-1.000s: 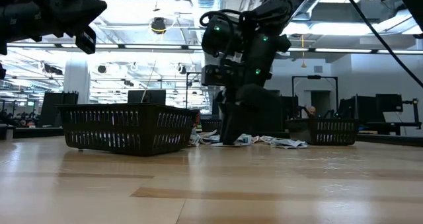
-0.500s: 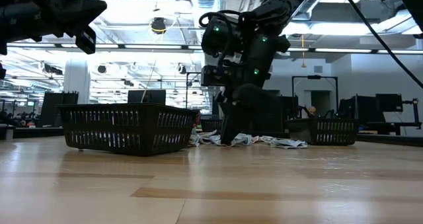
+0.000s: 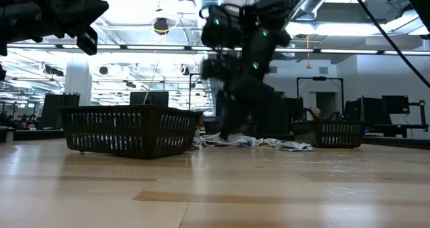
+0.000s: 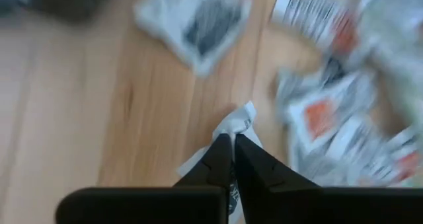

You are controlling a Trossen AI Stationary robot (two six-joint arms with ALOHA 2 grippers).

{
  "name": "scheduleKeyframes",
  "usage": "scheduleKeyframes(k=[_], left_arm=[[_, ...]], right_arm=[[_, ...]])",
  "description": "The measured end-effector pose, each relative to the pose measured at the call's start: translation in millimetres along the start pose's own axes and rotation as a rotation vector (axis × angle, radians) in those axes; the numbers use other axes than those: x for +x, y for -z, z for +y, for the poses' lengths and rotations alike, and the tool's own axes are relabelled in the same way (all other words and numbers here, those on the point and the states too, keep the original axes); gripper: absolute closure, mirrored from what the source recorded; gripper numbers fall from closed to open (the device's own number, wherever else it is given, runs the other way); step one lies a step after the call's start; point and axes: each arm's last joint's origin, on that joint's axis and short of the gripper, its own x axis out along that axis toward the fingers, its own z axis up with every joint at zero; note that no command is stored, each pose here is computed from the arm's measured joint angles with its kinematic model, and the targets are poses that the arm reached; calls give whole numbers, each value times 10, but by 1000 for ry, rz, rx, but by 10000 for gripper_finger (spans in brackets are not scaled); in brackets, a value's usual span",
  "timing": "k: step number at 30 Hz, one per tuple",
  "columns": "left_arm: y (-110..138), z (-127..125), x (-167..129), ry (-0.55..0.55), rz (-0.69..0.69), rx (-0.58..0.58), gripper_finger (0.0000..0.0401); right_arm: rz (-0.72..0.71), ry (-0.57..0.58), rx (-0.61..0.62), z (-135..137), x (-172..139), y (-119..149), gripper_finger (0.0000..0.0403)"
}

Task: Pick & Place First Aid Supplies
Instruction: Put the white towelette pack into the bottom black bin

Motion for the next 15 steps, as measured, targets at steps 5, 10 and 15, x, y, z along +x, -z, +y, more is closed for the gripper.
scheduleKeyframes(k=[5, 10, 15], left_arm=[[0, 0, 0, 0, 0, 0, 393], [1, 0, 0, 0, 0, 0, 393], [0, 0, 0, 0, 0, 0, 393]], right_arm=[[-74, 19, -3, -54, -158, -215, 391], [-136, 86, 6, -102, -297, -394, 391], [-230, 99, -8, -89, -471, -611, 397]])
